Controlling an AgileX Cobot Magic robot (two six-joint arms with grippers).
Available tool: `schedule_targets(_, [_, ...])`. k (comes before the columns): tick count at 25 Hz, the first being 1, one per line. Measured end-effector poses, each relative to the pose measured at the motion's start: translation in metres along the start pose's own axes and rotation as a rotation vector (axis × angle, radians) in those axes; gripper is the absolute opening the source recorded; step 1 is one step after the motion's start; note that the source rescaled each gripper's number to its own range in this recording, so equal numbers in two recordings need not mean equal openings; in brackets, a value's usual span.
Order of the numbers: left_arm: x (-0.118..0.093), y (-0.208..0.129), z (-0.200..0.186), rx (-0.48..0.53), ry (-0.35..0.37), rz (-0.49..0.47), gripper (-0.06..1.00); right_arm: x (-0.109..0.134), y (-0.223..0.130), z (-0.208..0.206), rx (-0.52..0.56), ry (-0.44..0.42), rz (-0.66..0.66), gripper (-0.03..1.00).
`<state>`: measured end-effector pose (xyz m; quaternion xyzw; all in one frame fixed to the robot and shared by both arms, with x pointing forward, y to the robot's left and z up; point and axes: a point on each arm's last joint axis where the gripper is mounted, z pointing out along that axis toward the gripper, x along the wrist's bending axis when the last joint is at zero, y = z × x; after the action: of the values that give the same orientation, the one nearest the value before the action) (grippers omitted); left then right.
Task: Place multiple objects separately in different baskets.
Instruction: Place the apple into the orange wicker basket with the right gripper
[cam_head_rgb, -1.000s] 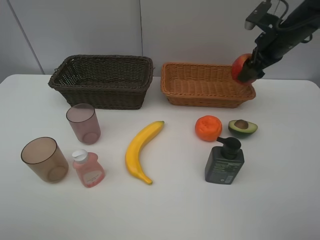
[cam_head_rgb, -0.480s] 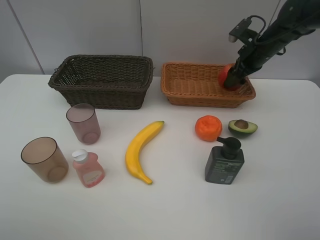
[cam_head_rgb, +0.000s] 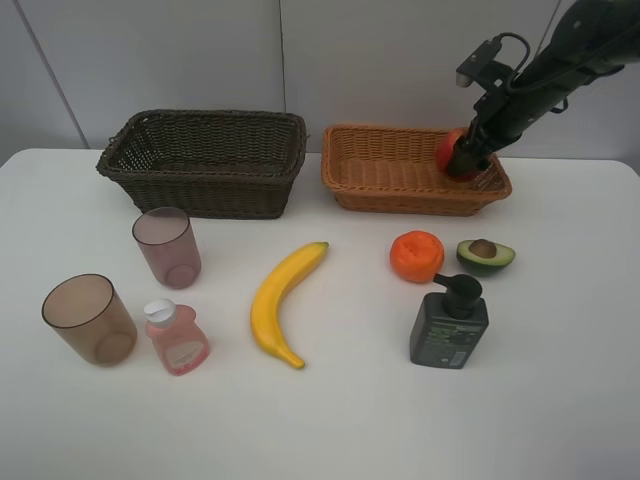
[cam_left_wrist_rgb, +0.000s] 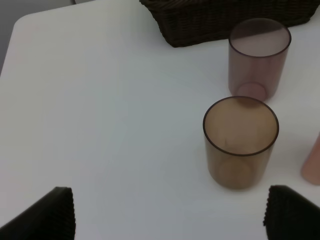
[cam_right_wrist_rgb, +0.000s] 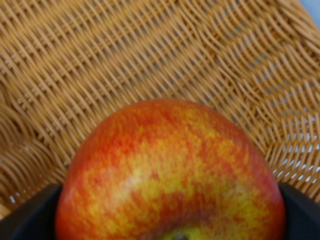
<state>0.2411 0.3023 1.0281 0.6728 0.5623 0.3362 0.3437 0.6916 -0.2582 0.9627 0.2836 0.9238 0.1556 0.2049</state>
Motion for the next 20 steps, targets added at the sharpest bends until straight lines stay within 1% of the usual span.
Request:
schedule_targets(13, [0.0000, 0.0000, 0.0000, 0.000, 0.000, 0.000, 1.00, -0.0005, 0.0006, 0.0000, -0.006, -0.005, 0.004, 0.73])
schedule_targets(20, [0.0000, 0.0000, 0.0000, 0.000, 0.000, 0.000, 1.00, -0.0022, 0.0019, -0.0001, -0.021, -0.024, 0.009, 0.86])
